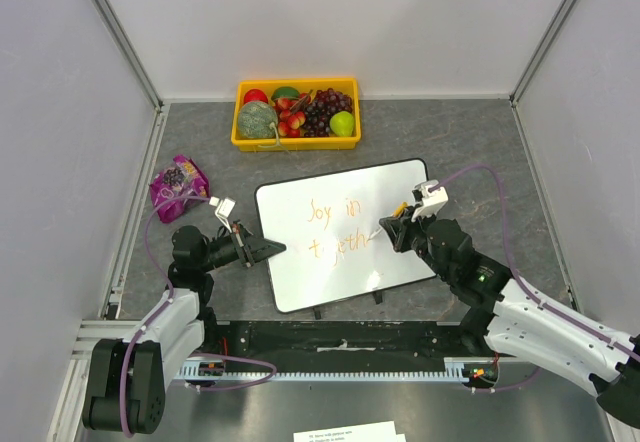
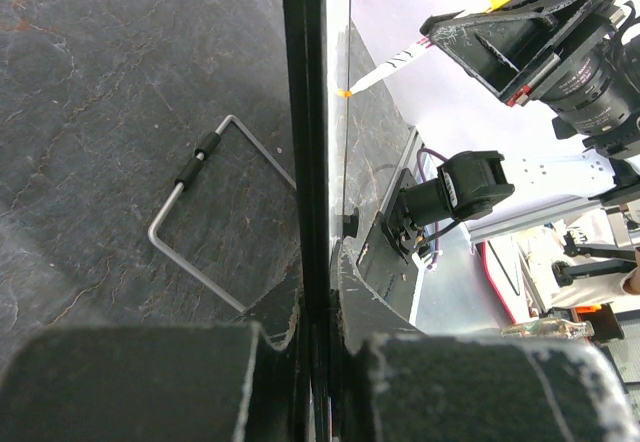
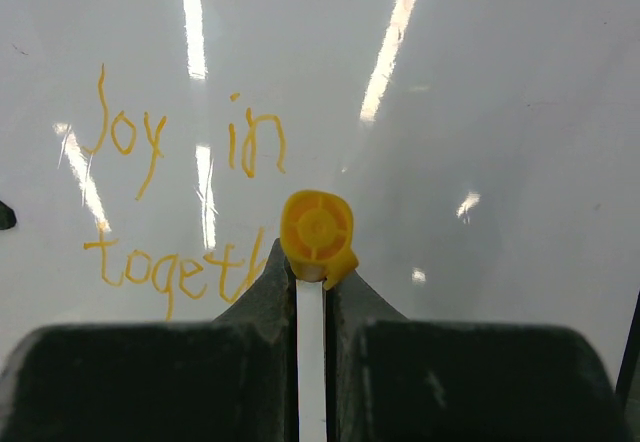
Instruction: Write a sentence on the whiteboard
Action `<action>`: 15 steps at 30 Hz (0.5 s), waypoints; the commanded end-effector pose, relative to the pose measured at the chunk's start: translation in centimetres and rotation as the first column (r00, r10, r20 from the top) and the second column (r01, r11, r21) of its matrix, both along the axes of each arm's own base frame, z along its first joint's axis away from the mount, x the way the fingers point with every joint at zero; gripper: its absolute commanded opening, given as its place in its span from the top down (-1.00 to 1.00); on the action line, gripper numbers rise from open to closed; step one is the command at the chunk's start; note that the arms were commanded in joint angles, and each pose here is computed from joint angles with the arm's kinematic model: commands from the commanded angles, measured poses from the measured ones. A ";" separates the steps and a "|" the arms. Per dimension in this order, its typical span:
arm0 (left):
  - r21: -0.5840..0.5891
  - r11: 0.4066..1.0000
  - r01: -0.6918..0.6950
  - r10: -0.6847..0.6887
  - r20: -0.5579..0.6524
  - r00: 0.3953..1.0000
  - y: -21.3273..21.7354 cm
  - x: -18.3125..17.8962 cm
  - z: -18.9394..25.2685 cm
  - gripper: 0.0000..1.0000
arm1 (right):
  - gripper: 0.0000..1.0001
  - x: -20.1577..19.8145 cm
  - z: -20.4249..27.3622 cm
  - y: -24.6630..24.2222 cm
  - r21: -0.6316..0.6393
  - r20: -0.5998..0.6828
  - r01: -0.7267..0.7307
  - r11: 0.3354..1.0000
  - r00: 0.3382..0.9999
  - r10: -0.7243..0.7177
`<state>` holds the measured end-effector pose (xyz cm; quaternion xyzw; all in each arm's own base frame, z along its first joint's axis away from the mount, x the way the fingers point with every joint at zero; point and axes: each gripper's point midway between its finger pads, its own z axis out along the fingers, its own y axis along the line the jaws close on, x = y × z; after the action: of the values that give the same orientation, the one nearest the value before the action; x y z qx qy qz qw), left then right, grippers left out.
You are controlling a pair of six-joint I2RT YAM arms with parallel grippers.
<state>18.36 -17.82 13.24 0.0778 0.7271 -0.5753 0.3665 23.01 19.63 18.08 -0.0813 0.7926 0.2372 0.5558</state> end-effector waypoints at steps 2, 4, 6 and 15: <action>0.044 0.999 0.009 -0.012 0.076 0.997 0.1 -0.1 -0.9 0.96 | 1.00 1.3 0.0 -2.1 -0.060 0.021 0.109 0.992 0.994 -0.108; 0.044 0.999 0.008 -0.012 0.079 0.997 0.1 -0.1 -0.8 0.96 | 1.00 1.4 0.1 -2.1 -0.060 0.024 0.118 0.991 0.993 -0.117; 0.044 0.999 0.010 -0.013 0.079 0.997 0.1 -0.1 -0.8 0.96 | 1.00 1.6 0.4 -2.2 -0.058 0.031 0.129 0.990 0.991 -0.127; 0.044 0.999 0.008 -0.012 0.079 0.997 0.1 -0.1 -0.8 0.96 | 1.00 2.0 2.2 -1.2 -0.012 0.052 0.106 0.994 0.993 -0.105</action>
<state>18.38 -17.82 13.19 0.0768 0.7277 -0.5751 0.3658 24.21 18.70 18.83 -0.0571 0.7919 0.2093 0.5708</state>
